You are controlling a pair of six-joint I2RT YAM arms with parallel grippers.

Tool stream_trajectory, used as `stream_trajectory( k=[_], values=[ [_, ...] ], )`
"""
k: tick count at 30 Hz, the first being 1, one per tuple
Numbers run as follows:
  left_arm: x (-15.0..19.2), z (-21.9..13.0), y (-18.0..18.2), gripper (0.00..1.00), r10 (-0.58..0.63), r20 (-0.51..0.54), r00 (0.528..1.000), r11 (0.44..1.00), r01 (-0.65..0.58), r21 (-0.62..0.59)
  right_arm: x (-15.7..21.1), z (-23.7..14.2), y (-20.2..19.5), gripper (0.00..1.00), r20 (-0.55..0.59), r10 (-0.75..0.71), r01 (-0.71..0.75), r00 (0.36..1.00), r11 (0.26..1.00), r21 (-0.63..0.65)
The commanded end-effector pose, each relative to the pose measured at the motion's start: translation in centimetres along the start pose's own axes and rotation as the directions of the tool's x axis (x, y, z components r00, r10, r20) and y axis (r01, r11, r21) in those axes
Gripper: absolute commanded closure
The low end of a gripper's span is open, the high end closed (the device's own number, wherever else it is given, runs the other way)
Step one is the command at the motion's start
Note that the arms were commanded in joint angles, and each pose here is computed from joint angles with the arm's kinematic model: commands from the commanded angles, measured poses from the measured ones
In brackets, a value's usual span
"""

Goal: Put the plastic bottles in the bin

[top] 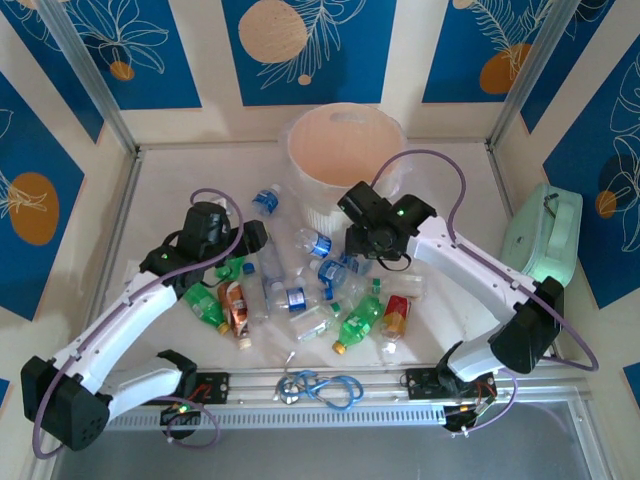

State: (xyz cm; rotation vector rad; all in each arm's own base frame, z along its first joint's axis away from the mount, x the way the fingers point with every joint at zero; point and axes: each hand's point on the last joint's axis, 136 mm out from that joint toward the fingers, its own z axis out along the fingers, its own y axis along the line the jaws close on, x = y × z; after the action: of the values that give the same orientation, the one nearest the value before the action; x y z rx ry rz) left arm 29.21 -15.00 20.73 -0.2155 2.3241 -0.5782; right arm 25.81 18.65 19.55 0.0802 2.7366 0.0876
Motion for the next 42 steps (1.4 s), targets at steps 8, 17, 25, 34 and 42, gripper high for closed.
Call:
stream_trajectory(
  k=[8, 17, 25, 34, 42],
  values=[
    [0.7, -0.7, -0.4, 0.23, -0.063, -0.027, 0.998, 0.998, 0.064, 0.029, -2.7, 1.5, 1.0, 0.37, 0.136, -0.101, 0.097, 0.986, 0.995, 0.034],
    [0.7, -0.7, -0.5, 0.23, -0.068, -0.03, 0.997, 0.997, 0.069, 0.03, -2.5, 3.7, 1.5, 0.39, 0.121, -0.103, 0.099, 0.987, 0.994, 0.046],
    [0.9, -0.9, -0.3, 0.23, -0.066, -0.036, 0.997, 0.997, 0.066, 0.025, -2.2, 4.8, 0.5, 0.4, 0.118, -0.111, 0.099, 0.987, 0.99, 0.101],
    [1.2, -0.7, -0.2, 0.23, -0.066, -0.042, 0.997, 0.997, 0.067, 0.025, -2.6, 5.6, 0.3, 0.47, 0.158, -0.14, 0.119, 0.977, 0.983, 0.14],
    [1.3, -0.6, 0.0, 0.24, -0.063, -0.045, 0.997, 0.998, 0.064, 0.021, -2.6, 5.5, -0.1, 0.58, 0.173, -0.168, 0.138, 0.971, 0.976, 0.171]
  ],
)
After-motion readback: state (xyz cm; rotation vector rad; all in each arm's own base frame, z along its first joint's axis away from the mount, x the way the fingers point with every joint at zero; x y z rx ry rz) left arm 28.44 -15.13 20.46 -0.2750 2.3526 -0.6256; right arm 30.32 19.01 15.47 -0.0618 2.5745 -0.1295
